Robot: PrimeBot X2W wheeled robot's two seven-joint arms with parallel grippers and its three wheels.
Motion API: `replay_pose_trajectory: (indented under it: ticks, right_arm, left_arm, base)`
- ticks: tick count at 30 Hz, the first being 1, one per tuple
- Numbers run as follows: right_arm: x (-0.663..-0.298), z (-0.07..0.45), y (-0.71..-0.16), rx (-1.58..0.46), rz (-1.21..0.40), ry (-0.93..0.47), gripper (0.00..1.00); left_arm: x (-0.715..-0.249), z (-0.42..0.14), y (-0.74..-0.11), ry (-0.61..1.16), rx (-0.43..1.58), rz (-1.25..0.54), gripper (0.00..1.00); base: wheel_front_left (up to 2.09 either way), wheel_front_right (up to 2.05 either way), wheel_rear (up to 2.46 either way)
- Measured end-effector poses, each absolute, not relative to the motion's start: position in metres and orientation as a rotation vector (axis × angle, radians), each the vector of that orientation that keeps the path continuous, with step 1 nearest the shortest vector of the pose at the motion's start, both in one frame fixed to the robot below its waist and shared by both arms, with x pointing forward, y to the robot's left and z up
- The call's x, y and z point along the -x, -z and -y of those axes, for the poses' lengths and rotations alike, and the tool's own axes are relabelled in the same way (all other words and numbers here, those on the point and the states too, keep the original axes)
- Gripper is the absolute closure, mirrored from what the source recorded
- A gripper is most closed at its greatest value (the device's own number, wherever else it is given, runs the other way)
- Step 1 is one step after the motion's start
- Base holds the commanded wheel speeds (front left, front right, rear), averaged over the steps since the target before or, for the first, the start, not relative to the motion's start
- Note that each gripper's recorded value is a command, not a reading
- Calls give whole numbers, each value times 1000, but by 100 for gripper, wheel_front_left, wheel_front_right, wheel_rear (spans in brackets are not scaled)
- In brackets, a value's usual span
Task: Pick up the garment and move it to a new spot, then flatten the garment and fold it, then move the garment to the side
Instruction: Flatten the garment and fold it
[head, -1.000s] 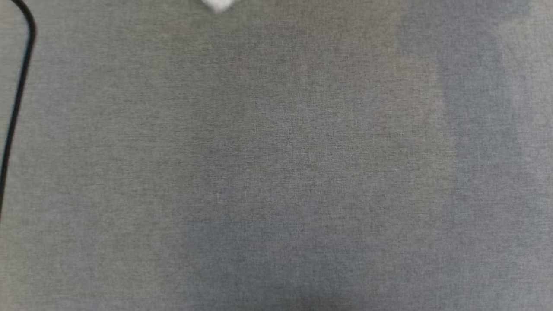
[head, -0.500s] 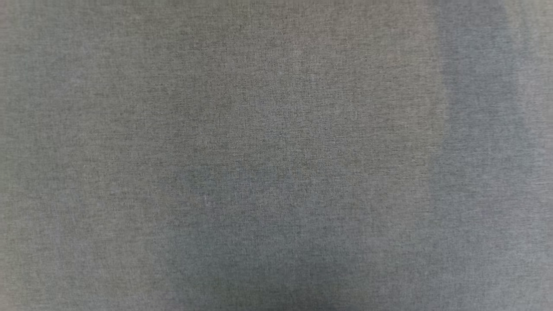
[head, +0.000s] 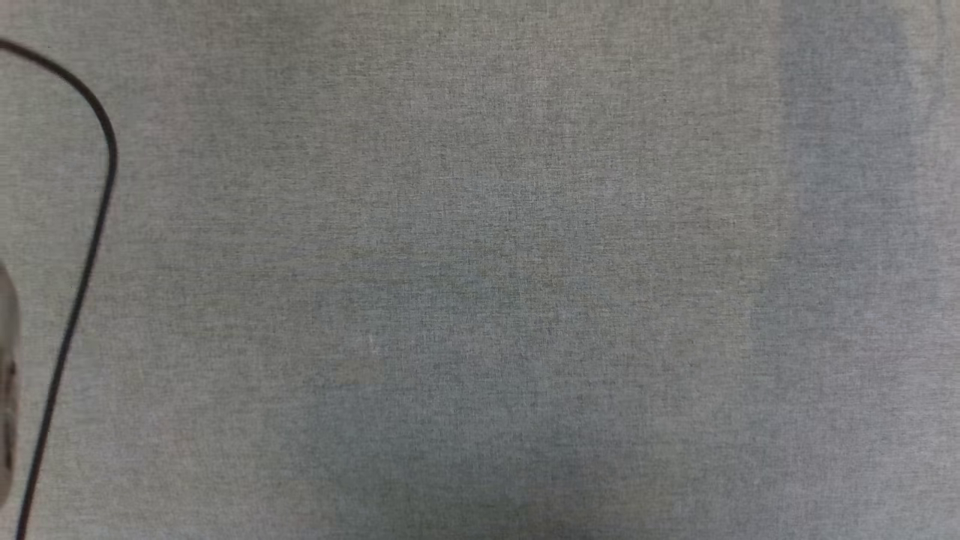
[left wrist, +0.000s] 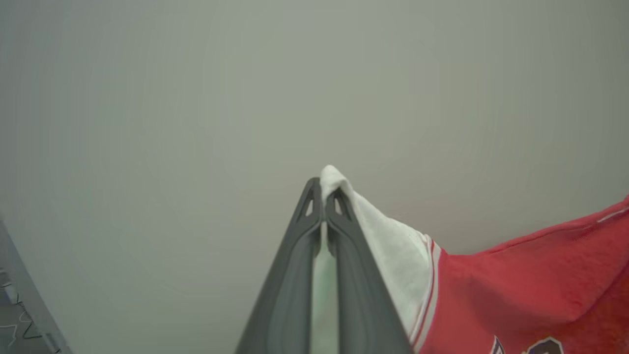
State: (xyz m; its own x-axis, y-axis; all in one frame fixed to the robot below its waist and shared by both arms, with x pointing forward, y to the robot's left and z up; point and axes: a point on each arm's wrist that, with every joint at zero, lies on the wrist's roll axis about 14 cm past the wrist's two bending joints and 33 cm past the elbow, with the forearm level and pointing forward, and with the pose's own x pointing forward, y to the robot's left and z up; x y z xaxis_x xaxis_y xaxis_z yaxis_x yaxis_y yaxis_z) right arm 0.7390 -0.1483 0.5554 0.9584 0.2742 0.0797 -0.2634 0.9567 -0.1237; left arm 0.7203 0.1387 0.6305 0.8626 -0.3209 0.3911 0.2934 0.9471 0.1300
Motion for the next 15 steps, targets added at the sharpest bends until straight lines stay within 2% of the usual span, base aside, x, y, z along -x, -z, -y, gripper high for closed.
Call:
replay_pose_trajectory:
  ticks: [9,15]
  right_arm:
    - [-691,129,-500,71,-25,-351,100]
    - [-647,132,-477,56,-91,-386,100]
  left_arm:
    - [-688,-154,-577,295,-29,283,100]
    - [-638,-166,-544,265,28,211,100]
  base:
    - [0,0,0]
    - [0,0,0]
